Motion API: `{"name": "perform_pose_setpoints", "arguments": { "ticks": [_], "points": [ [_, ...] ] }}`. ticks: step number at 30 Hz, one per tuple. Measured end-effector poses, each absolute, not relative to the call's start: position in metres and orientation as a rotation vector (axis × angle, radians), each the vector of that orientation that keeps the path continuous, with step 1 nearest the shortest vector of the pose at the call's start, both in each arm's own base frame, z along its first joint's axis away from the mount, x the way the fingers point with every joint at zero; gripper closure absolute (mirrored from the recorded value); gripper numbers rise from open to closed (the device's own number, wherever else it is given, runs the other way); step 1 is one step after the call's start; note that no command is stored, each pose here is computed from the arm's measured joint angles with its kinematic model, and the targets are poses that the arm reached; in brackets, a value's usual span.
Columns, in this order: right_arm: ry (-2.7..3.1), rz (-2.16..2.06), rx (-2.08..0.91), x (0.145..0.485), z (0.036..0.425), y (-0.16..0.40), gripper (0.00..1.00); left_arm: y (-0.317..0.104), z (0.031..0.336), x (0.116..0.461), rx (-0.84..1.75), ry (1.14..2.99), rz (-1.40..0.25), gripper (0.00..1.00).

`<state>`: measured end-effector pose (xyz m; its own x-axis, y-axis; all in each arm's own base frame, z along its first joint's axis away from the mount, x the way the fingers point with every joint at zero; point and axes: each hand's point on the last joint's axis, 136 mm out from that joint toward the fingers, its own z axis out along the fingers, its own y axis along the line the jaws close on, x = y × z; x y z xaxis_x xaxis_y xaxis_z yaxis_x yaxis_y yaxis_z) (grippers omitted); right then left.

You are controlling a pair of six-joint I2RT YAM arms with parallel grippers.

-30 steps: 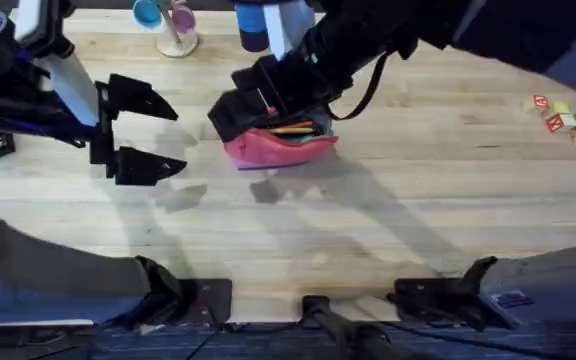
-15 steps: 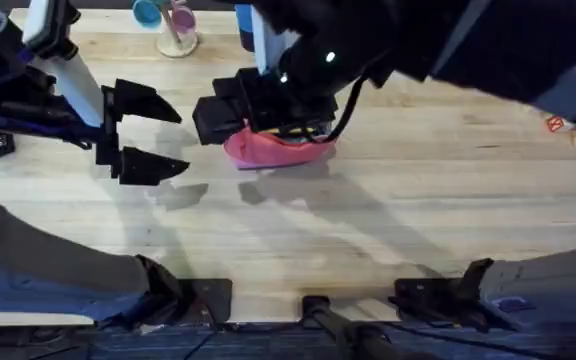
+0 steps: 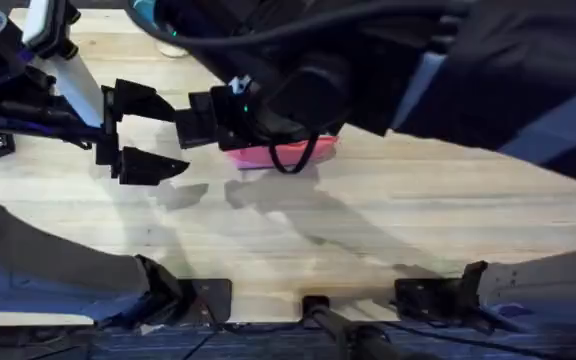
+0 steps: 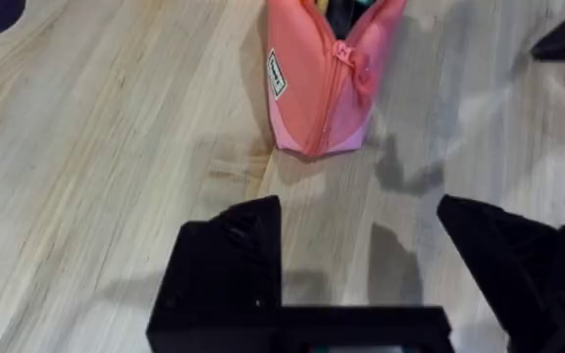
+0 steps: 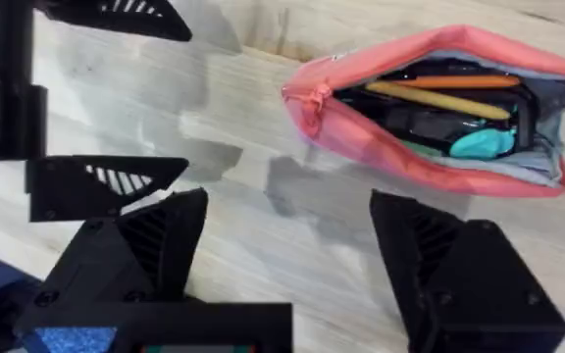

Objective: Unzip the bag, pick up the pens from the table one at a time and place them inside, then zip the bag closed.

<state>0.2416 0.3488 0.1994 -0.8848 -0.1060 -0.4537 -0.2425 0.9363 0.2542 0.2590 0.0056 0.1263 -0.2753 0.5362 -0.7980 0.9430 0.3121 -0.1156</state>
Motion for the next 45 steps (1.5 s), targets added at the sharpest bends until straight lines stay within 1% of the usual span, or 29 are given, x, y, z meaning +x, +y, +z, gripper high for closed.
{"name": "perform_pose_setpoints", "arguments": {
  "ticks": [11, 26, 31, 34, 38, 42, 45],
  "points": [
    [2.668, 0.405, -0.177, 0.248, 0.183, 0.356, 0.005, 0.006, 0.126, 0.259, 1.308, 1.927, -0.795, 0.007],
    [2.706, 0.353, -0.169, 0.260, 0.135, 0.376, 0.005, 0.006, 0.126, 0.259, 1.308, 1.927, -0.796, 0.007],
    [2.695, 0.366, -0.166, 0.266, 0.124, 0.386, 0.008, 0.006, 0.126, 0.259, 1.308, 1.927, -0.795, 0.007],
    [2.691, 0.369, -0.164, 0.269, 0.119, 0.390, 0.064, 0.006, 0.126, 0.259, 1.308, 1.927, -0.795, 0.007],
    [2.697, 0.357, -0.159, 0.272, 0.110, 0.391, 0.180, 0.006, 0.126, 0.259, 1.308, 1.927, -0.796, 0.007],
    [2.683, 0.342, -0.129, 0.281, 0.110, 0.387, 0.313, 0.006, 0.126, 0.259, 1.308, 1.927, -0.795, 0.007],
    [2.674, 0.341, -0.103, 0.287, 0.110, 0.384, 0.359, 0.006, 0.126, 0.259, 1.308, 1.927, -0.796, 0.007]
  ]
}}
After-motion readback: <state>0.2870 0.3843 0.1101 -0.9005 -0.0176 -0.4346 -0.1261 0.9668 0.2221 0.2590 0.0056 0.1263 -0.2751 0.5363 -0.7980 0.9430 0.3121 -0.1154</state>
